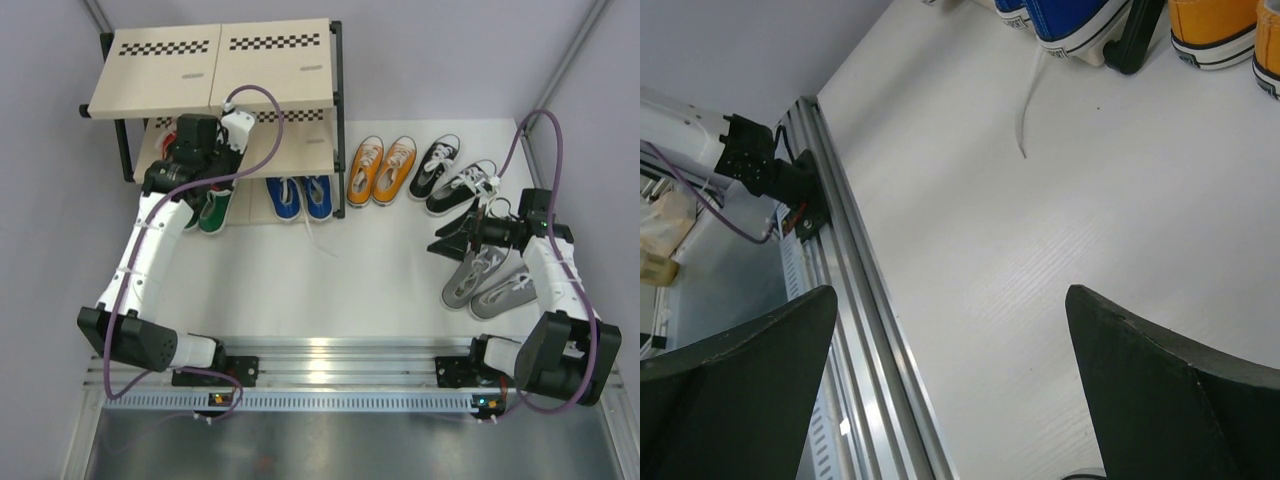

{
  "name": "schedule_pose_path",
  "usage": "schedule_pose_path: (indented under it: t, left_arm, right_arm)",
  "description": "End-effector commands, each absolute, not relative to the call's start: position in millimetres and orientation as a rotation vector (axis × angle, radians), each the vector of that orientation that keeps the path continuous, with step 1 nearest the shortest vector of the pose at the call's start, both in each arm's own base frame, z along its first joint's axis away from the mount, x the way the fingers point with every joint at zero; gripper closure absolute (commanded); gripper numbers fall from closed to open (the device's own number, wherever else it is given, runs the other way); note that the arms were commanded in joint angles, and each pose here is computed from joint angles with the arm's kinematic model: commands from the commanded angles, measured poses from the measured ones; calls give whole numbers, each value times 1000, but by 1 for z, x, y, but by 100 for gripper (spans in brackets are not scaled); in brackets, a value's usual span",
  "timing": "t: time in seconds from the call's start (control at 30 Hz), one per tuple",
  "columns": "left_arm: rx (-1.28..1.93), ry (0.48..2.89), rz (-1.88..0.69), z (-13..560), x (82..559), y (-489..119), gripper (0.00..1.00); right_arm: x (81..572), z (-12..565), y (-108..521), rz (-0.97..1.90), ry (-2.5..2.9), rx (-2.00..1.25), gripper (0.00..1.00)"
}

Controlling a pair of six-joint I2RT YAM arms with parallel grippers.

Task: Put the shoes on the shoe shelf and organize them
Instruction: Place the shoe at the shoe shelf.

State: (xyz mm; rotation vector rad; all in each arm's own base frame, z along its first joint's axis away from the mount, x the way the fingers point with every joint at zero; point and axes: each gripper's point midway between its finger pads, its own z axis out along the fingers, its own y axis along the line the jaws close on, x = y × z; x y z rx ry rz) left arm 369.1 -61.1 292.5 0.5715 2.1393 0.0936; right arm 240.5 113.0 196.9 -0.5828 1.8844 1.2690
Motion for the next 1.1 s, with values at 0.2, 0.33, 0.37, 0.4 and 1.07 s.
schedule_pose_path:
  t: [0.2, 0.33, 0.37, 0.4, 1.07]
  left_arm:
    - [342, 1944, 295, 347, 397, -16, 96]
    - [316, 1954, 302, 338, 397, -11, 85]
    - [307, 1963, 301, 334, 397, -11, 81]
    - [317, 1966, 290, 332, 397, -12, 79]
    - [293, 1934, 84, 338, 393, -38, 53]
  right_arm:
    - [245, 219, 110, 1248, 1793, -649, 3]
    - [244, 220, 110, 1252, 1788, -650, 2]
    - [244, 220, 110, 1250, 1787, -650, 2]
    - [244, 220, 110, 1251, 1788, -649, 3]
    - [243, 221, 108, 1246, 1783, -648, 2]
